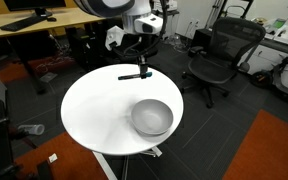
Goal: Take the marker out of the grey bowl
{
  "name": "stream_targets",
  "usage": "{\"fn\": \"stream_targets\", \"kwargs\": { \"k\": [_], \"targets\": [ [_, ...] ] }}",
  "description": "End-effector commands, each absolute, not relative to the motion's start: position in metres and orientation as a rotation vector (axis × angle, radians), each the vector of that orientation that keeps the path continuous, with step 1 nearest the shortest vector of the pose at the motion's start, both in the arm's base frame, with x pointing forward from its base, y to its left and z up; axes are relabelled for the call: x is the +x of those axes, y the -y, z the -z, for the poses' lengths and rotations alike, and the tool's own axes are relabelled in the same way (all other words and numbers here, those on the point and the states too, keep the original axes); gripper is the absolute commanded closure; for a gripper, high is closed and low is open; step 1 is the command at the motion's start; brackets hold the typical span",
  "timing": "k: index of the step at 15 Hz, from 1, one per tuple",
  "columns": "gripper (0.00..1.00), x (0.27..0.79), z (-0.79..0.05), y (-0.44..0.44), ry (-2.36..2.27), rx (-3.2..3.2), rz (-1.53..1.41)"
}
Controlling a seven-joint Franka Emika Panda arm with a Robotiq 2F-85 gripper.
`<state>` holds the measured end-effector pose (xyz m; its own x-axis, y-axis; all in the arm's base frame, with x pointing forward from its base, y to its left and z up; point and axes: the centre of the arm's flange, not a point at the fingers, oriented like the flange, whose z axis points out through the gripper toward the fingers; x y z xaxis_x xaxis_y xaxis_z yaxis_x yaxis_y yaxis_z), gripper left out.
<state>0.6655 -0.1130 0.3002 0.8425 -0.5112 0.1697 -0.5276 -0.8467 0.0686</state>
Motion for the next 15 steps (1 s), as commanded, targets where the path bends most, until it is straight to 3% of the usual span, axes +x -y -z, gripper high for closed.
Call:
{"fn": "stream_targets", "kwargs": {
  "k": [1, 15],
  "targets": [
    [0.95, 0.666, -0.301, 0.077, 0.74, 2.945, -0.191],
    [0.95, 0.704, -0.251, -0.017, 0.766, 3.009, -0.133]
  ]
}}
